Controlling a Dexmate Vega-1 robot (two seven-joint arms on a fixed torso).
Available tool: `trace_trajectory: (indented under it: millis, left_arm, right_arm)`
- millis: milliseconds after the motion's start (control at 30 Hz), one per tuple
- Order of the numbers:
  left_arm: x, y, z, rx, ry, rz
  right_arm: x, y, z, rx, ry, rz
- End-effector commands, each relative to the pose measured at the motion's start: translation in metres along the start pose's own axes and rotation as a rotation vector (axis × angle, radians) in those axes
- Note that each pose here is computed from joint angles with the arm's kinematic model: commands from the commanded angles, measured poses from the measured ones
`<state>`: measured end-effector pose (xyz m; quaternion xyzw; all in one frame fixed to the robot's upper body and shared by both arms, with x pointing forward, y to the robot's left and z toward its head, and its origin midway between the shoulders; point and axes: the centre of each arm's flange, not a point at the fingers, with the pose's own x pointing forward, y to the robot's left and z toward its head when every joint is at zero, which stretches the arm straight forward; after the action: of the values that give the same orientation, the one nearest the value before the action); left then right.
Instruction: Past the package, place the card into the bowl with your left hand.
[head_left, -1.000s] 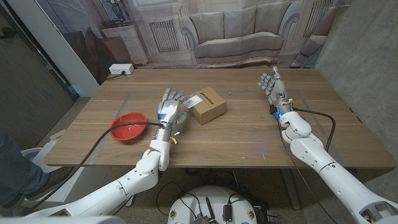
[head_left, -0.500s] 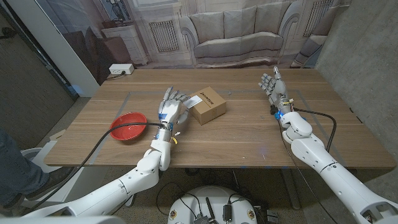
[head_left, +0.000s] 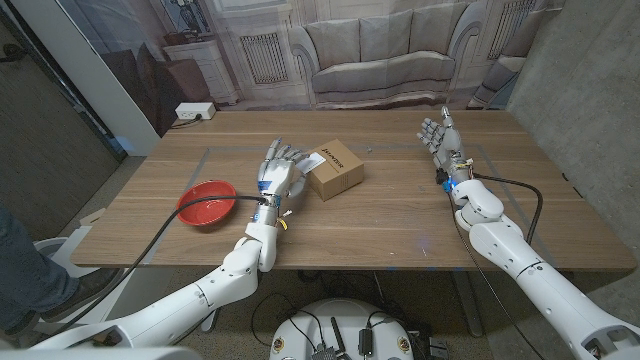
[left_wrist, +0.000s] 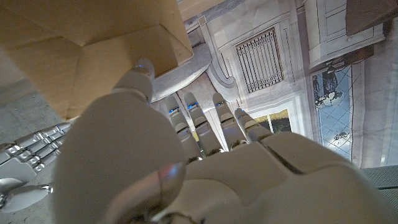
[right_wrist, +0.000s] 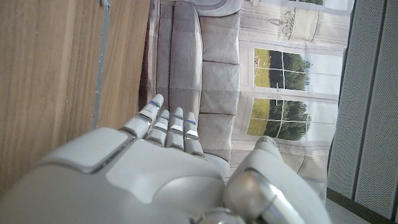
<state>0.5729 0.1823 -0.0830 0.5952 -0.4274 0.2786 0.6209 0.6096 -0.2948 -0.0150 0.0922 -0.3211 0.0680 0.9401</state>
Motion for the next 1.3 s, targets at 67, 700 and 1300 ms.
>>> trace_trajectory:
  millis: [67, 700, 1300]
  left_arm:
    - [0.0007, -0.0068, -0.0002, -0.013, 0.005, -0.007]
    - [-0.0015, -0.0073, -0.0036, -0.030, 0.015, 0.019]
    - [-0.0036, -0.0046, -0.0059, -0.043, 0.021, 0.046]
  right_arm:
    - [0.0017, -0.0006, -0.0026, 0.006, 0.005, -0.005]
    - [0.0012, 0.0004, -0.0038, 0.013, 0.001, -0.008]
    - [-0.0006, 0.0013, -0.0028, 0.011, -0.009, -0.002]
